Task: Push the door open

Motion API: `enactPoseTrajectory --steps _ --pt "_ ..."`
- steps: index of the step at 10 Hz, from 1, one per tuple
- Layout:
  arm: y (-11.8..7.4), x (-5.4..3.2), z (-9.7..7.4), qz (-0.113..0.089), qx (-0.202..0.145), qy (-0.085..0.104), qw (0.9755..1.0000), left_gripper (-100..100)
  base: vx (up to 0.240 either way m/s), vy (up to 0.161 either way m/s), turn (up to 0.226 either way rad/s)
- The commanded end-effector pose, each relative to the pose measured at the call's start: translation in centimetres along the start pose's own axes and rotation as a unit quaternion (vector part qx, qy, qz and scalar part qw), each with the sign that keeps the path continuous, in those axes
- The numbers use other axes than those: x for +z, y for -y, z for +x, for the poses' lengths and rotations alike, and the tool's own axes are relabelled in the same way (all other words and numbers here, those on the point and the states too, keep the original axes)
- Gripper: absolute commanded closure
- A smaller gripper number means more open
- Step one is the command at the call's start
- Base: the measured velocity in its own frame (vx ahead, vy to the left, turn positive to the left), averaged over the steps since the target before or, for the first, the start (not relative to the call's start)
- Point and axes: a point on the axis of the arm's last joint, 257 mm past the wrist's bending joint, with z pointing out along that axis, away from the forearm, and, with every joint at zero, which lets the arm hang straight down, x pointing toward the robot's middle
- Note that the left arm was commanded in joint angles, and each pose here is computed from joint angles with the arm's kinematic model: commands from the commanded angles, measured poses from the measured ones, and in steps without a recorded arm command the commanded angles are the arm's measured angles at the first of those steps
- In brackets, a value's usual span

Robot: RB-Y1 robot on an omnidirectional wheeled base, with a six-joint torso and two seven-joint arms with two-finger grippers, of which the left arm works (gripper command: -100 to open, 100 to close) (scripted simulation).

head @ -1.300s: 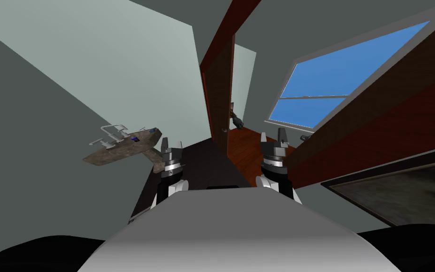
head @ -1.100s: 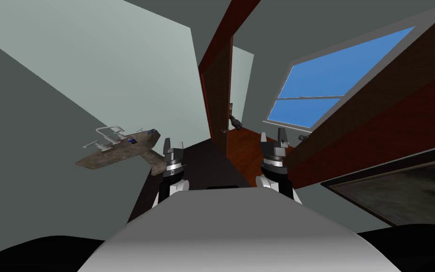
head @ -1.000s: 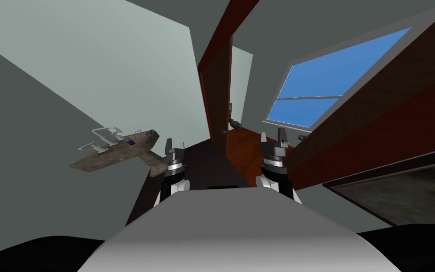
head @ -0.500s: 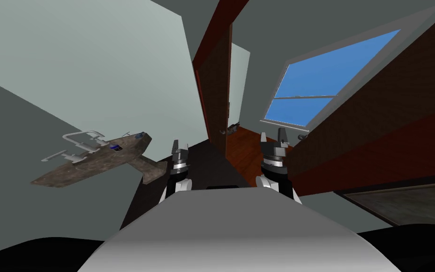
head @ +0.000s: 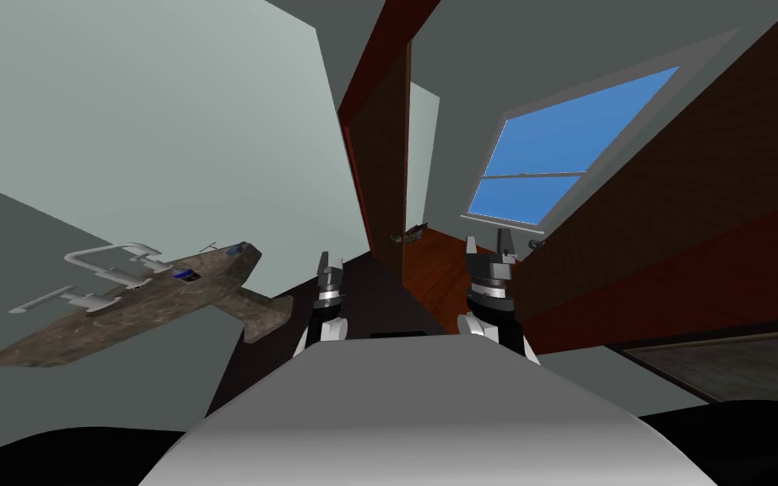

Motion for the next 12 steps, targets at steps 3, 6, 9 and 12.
enactPoseTrajectory --steps 3,6,9,12 --pt "-2.7 -0.26 0.9 -0.019 -0.003 -0.012 0.9997 -100 0.089 0.063 -0.118" --pt "-5.1 -0.55 1.7 -0.035 -0.005 -0.023 0.9991 -100 0.088 0.058 -0.117" --pt "-7.6 -0.93 2.6 -0.052 -0.007 -0.034 0.9980 -100 0.092 0.081 -0.130" --pt "-9.9 -1.33 3.5 -0.068 -0.009 -0.045 0.9966 -100 0.083 0.061 -0.123"
